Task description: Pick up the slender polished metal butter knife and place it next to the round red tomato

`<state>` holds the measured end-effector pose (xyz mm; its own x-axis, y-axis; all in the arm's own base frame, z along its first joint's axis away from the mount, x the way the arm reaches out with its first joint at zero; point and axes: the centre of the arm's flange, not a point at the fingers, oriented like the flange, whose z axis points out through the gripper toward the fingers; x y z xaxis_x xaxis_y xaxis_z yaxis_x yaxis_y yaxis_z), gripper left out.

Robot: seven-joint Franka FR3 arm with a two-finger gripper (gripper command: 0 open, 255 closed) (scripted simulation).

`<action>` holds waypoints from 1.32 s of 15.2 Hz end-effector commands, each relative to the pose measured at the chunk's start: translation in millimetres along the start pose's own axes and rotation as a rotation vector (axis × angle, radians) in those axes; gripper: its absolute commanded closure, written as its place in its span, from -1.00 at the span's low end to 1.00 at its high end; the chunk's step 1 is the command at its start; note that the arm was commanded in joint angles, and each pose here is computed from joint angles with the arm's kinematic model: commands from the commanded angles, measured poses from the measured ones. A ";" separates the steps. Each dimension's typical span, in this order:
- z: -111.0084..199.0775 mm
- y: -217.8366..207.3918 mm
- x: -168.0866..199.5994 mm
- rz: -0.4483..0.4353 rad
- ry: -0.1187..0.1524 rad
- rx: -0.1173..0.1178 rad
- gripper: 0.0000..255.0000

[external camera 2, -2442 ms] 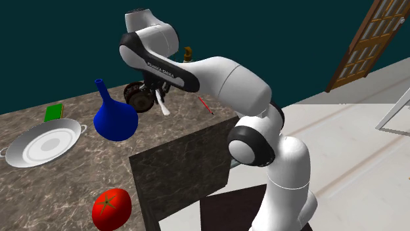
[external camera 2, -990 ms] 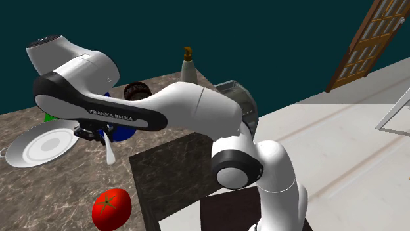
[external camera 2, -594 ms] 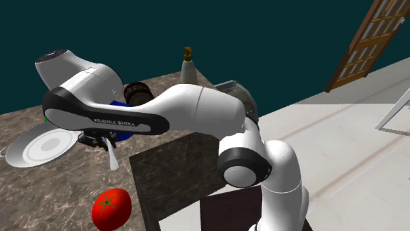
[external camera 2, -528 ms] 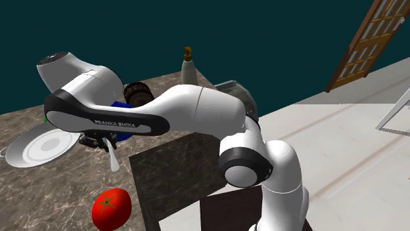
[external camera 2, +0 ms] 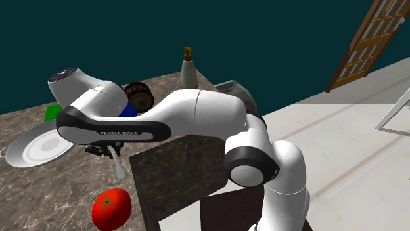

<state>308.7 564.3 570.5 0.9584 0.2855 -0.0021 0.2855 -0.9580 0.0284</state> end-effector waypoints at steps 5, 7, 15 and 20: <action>31.6 -0.7 1.4 0.000 0.000 0.000 1.00; 42.2 -1.0 1.5 0.000 0.000 0.000 1.00; 68.5 -1.7 1.5 0.000 0.000 0.000 1.00; 68.5 -1.7 1.5 0.000 0.000 0.000 1.00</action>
<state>309.0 565.1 504.9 0.9580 0.2868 0.0027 0.2866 -0.9578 0.0235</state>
